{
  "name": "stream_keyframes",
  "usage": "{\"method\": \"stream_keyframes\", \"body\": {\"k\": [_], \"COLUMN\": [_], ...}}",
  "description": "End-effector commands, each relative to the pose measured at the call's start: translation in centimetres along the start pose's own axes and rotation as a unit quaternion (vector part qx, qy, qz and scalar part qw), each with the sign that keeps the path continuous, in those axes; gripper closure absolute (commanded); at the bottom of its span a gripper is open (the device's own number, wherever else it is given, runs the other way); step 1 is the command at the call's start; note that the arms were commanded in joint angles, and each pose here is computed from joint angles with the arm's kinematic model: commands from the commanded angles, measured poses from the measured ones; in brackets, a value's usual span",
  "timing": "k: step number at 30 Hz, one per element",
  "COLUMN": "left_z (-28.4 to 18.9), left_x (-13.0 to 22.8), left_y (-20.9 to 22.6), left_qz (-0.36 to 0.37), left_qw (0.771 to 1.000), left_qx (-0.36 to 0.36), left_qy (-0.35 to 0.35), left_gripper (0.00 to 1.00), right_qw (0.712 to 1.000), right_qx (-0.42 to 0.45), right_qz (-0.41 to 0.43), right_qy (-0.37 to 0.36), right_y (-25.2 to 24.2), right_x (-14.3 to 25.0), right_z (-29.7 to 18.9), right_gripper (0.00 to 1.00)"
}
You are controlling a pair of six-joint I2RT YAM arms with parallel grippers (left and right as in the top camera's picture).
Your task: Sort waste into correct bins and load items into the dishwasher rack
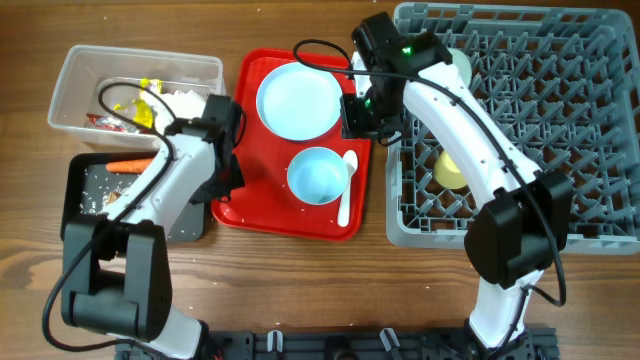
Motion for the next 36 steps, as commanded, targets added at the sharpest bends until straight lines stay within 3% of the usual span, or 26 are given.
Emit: {"method": "stream_keyframes", "body": {"k": [1,18,36], "left_z": [1.7,3.5,2.9], "left_x": [1.0,2.0,3.6], "left_y": [0.1,0.0,-3.0], "left_qz": [-0.008,-0.007,0.023], "left_qw": [1.000,1.000,0.994], "left_qx": [-0.011,-0.004,0.100], "left_qy": [-0.001,-0.004,0.048], "left_gripper": [0.96,0.96,0.96], "right_qw": [1.000,1.000,1.000], "right_qx": [0.005,0.006,0.009], "right_qz": [-0.012,-0.016,-0.016], "right_qy": [-0.003,-0.001,0.006], "right_y": [-0.1,-0.1,-0.2], "right_x": [0.3,0.3,0.6], "right_z": [-0.2,-0.2,-0.2], "right_gripper": [0.61,0.60,0.55]}}
Point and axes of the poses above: each gripper's point midway between its finger pads, its own z axis out along the fingers, its own y axis along the line the jaws close on, x = y × z, the point moved 9 cm from there along -z, back along the fingers, and after that the axes turned 7 degrees about z, right-handed, at the moved point
